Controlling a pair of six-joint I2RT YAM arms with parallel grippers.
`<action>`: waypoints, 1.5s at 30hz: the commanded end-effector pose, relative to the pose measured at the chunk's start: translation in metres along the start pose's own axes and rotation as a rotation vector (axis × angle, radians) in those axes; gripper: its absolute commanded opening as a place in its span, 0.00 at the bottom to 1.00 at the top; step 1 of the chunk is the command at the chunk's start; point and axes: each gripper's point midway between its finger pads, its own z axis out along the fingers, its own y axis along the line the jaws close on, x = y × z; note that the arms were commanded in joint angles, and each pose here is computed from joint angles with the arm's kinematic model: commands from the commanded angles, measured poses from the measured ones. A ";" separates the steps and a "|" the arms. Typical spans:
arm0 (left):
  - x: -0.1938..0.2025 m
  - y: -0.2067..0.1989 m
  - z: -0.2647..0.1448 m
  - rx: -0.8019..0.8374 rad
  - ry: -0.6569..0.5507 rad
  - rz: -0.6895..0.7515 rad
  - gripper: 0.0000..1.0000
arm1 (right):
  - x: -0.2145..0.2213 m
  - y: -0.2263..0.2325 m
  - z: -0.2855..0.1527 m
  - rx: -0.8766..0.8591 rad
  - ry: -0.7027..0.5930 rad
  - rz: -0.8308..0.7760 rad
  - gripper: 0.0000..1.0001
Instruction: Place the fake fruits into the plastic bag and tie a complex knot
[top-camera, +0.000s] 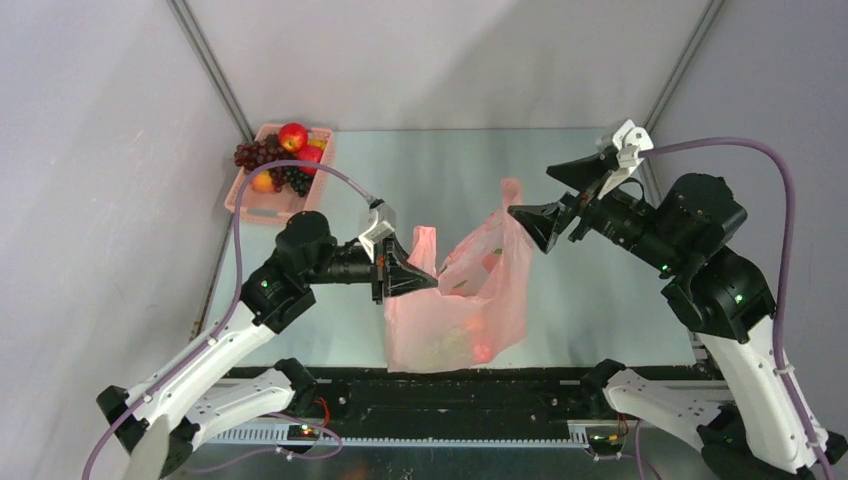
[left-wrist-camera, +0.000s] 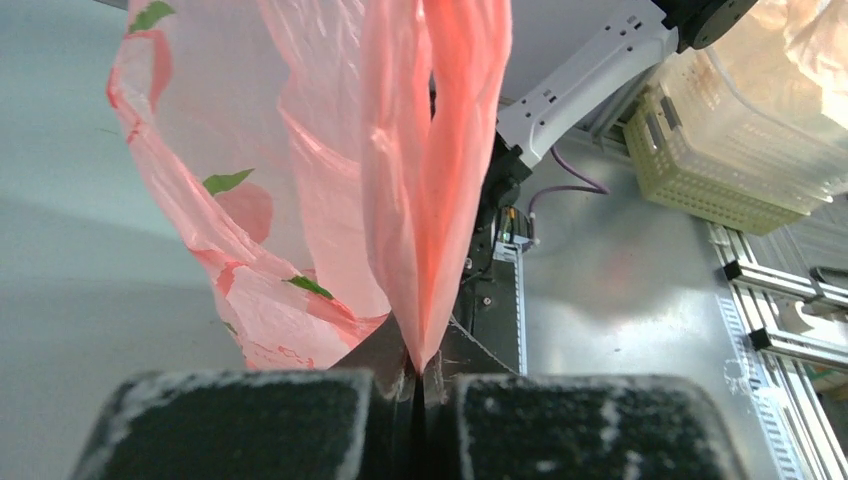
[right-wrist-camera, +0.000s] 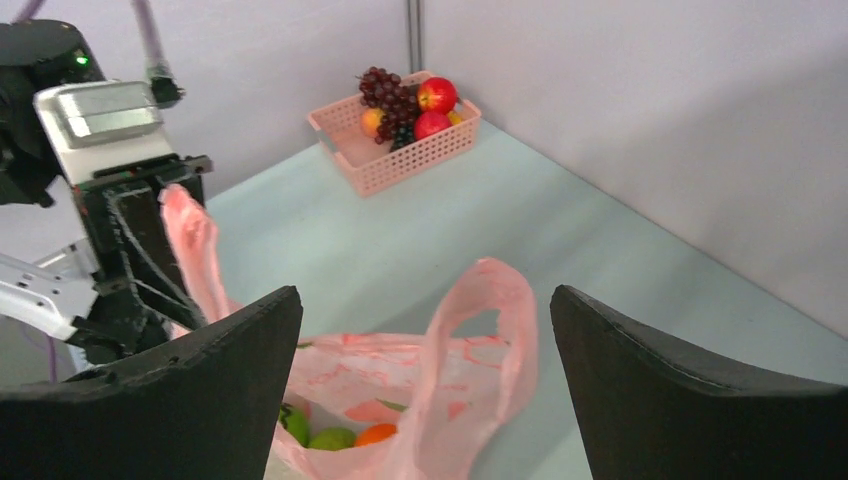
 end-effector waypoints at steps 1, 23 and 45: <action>-0.007 -0.015 -0.007 0.075 -0.002 0.063 0.00 | 0.003 -0.001 -0.004 -0.089 0.021 -0.072 0.99; 0.003 -0.018 -0.010 0.110 0.025 0.063 0.00 | 0.064 -0.010 0.028 -0.307 0.087 -0.081 0.98; 0.000 -0.018 -0.014 0.086 0.023 0.088 0.03 | 0.069 0.009 0.029 -0.452 0.101 0.112 0.00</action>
